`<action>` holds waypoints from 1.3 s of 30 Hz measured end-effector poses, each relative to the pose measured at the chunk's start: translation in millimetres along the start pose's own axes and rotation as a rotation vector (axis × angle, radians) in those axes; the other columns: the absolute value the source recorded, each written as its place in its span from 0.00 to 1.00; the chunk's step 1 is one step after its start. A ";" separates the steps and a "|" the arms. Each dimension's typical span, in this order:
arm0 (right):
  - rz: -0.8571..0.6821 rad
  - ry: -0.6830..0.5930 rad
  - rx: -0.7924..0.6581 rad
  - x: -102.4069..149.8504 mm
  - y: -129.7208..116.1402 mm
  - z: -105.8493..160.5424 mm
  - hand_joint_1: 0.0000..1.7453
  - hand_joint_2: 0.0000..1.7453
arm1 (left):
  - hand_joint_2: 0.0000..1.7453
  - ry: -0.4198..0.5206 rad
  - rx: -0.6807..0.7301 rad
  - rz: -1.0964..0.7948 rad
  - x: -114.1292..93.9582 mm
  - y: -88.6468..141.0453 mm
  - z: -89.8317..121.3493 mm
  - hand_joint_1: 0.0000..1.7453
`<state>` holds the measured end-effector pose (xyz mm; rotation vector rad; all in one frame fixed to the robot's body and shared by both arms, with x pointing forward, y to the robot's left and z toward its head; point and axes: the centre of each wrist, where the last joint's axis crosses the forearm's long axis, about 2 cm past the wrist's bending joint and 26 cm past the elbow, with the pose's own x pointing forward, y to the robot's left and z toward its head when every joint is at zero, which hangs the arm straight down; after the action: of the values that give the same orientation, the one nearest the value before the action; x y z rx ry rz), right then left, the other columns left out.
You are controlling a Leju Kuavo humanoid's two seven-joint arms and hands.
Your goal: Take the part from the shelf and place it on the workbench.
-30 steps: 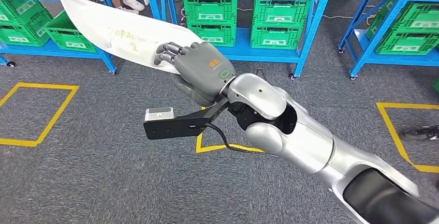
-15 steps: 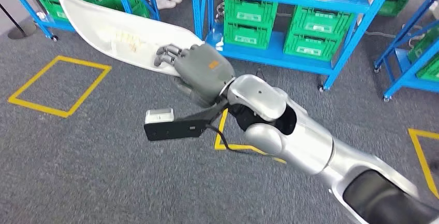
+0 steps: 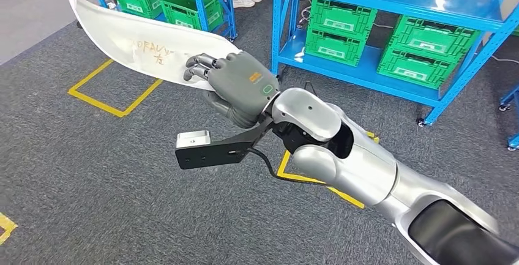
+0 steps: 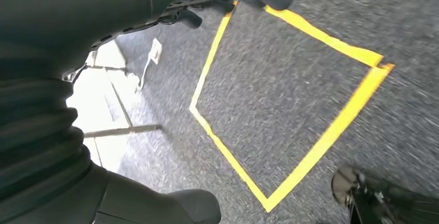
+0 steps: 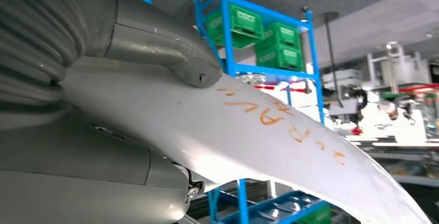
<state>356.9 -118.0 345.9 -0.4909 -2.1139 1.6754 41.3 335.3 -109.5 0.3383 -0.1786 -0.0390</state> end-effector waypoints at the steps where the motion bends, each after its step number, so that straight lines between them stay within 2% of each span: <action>1: 0.002 -0.001 -0.001 -0.3 -0.8 -0.1 1.00 1.00 | 1.00 -0.001 -0.001 0.001 0.3 -0.4 0.1 0.00; 15: -0.002 0.006 -0.001 -4.0 -0.9 1.6 1.00 1.00 | 1.00 -0.012 -0.001 0.000 -0.1 -0.8 0.2 0.00; 21: -0.007 0.027 0.018 -9.7 6.9 9.2 1.00 1.00 | 1.00 -0.015 0.001 0.003 3.8 -0.1 -0.2 0.00; 39: 0.007 0.002 0.016 -11.1 -5.2 2.0 1.00 1.00 | 1.00 -0.007 0.001 0.016 2.8 -0.4 -0.1 0.00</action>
<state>365.2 -126.4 349.5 -0.4954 -2.0979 1.6935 44.0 334.8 -109.2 0.3374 -0.1881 -0.0243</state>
